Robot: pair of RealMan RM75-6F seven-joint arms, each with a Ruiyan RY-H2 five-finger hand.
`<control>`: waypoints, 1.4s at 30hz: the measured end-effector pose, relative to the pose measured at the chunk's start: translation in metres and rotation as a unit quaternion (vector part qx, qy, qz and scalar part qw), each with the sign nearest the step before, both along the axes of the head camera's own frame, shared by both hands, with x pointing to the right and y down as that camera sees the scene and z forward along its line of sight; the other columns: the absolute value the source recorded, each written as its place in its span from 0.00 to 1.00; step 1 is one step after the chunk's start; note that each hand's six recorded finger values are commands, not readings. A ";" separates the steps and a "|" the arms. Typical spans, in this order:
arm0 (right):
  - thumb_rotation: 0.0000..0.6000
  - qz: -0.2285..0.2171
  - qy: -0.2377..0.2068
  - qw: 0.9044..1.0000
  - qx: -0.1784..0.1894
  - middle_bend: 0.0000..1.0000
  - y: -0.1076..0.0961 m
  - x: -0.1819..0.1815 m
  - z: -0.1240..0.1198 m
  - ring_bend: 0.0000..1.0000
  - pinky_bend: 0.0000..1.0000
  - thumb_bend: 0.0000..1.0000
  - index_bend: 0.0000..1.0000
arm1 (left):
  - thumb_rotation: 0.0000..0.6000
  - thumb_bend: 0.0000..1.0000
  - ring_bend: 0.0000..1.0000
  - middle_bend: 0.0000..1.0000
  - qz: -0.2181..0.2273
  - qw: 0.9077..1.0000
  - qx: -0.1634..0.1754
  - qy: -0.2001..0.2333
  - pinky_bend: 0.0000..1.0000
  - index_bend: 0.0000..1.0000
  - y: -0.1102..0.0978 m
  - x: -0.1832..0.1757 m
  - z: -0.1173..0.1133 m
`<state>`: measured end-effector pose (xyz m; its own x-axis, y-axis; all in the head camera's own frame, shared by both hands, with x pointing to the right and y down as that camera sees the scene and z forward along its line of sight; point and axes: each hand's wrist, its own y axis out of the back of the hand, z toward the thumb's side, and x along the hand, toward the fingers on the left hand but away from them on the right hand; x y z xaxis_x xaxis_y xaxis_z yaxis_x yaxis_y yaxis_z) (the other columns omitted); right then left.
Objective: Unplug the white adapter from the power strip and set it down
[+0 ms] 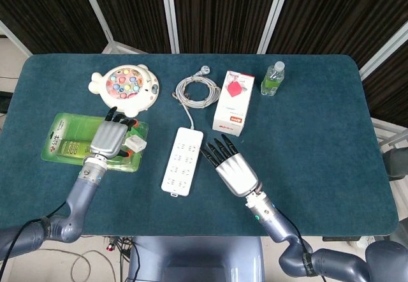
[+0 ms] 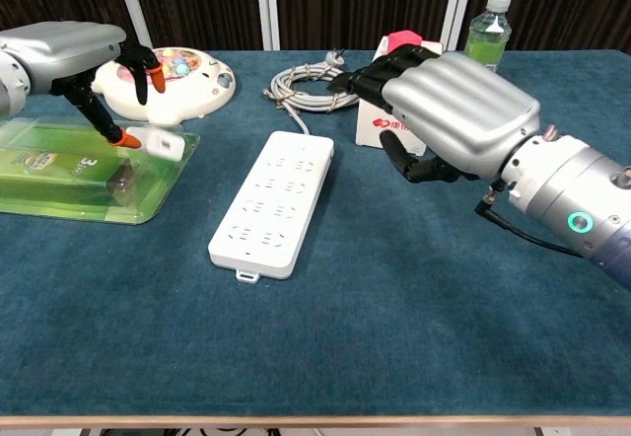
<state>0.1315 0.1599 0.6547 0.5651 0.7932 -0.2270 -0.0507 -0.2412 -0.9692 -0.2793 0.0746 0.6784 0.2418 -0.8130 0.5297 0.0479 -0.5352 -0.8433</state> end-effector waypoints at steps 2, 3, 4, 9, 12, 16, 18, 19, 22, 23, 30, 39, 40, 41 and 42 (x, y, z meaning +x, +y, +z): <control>1.00 0.011 0.007 1.000 -0.005 0.11 -0.001 0.006 0.002 0.05 0.05 0.42 0.00 | 1.00 0.03 0.07 0.19 -0.009 1.000 -0.003 -0.003 0.00 0.13 0.002 -0.005 0.002; 1.00 0.017 0.010 1.000 -0.008 0.10 -0.002 0.009 0.002 0.05 0.05 0.42 0.00 | 1.00 0.03 0.07 0.18 -0.014 1.000 -0.003 -0.004 0.00 0.12 0.002 -0.007 0.003; 1.00 0.026 0.014 1.000 -0.010 0.09 -0.003 0.014 0.003 0.04 0.04 0.41 0.00 | 1.00 0.03 0.06 0.17 -0.018 1.000 -0.003 -0.003 0.00 0.12 0.002 -0.009 0.003; 1.00 0.064 0.028 0.997 -0.014 0.05 -0.010 0.041 0.001 0.01 0.02 0.41 0.00 | 1.00 0.03 0.05 0.16 -0.039 0.999 0.002 0.005 0.00 0.12 0.004 -0.022 -0.002; 1.00 0.089 0.031 0.995 -0.014 0.02 -0.014 0.062 -0.002 0.00 0.00 0.40 0.00 | 1.00 0.03 0.05 0.16 -0.047 0.999 0.008 0.011 0.00 0.12 0.006 -0.029 -0.008; 1.00 0.124 0.033 0.992 -0.017 0.00 -0.017 0.095 -0.009 0.00 0.00 0.38 0.00 | 1.00 0.03 0.05 0.15 -0.058 0.998 0.021 0.019 0.00 0.11 0.016 -0.045 -0.019; 1.00 0.138 0.033 0.990 -0.019 0.00 -0.017 0.110 -0.012 0.00 0.00 0.35 0.00 | 1.00 0.03 0.04 0.13 -0.064 0.997 0.028 0.020 0.00 0.09 0.023 -0.056 -0.025; 1.00 0.148 0.033 0.988 -0.020 0.00 -0.017 0.120 -0.015 0.00 0.00 0.34 0.00 | 1.00 0.03 0.03 0.12 -0.067 0.997 0.031 0.021 0.00 0.08 0.027 -0.061 -0.028; 1.00 0.167 0.035 0.985 -0.023 0.00 -0.012 0.145 -0.021 0.00 0.00 0.28 0.00 | 1.00 0.03 0.02 0.10 -0.073 0.996 0.037 0.017 0.00 0.06 0.044 -0.080 -0.036; 1.00 0.173 0.036 0.984 -0.025 0.00 -0.009 0.152 -0.023 0.00 0.00 0.27 0.00 | 1.00 0.03 0.01 0.09 -0.073 0.996 0.040 0.014 0.00 0.06 0.049 -0.086 -0.038; 1.00 0.222 0.031 0.973 -0.048 0.00 0.017 0.202 -0.035 0.00 0.00 0.24 0.00 | 1.00 0.01 0.00 0.05 -0.081 0.995 0.064 -0.003 0.00 0.02 0.097 -0.133 -0.060; 1.00 0.281 0.029 0.957 -0.061 0.00 0.052 0.268 -0.051 0.00 0.00 0.24 0.00 | 1.00 0.01 0.00 0.04 -0.099 0.990 0.096 -0.034 0.00 0.00 0.141 -0.189 -0.086; 1.00 0.283 0.035 0.957 -0.058 0.00 0.054 0.275 -0.053 0.00 0.00 0.24 0.00 | 1.00 0.01 0.00 0.04 -0.101 0.989 0.097 -0.037 0.00 0.00 0.144 -0.193 -0.087; 1.00 0.283 0.039 0.957 -0.054 0.00 0.055 0.279 -0.055 0.00 0.00 0.24 0.00 | 1.00 0.01 0.00 0.04 -0.103 0.989 0.097 -0.039 0.00 0.00 0.148 -0.197 -0.088; 1.00 0.283 0.042 0.957 -0.051 0.00 0.057 0.282 -0.056 0.00 0.00 0.24 0.00 | 1.00 0.01 0.00 0.04 -0.107 0.989 0.095 -0.042 0.00 0.00 0.152 -0.202 -0.088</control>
<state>0.4133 0.2166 0.5985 0.0284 0.9382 -0.3448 0.0388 -0.3457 -0.9375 -0.4811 0.2269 0.5902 0.0151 -0.9278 0.3729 0.0243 -0.3725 -0.9277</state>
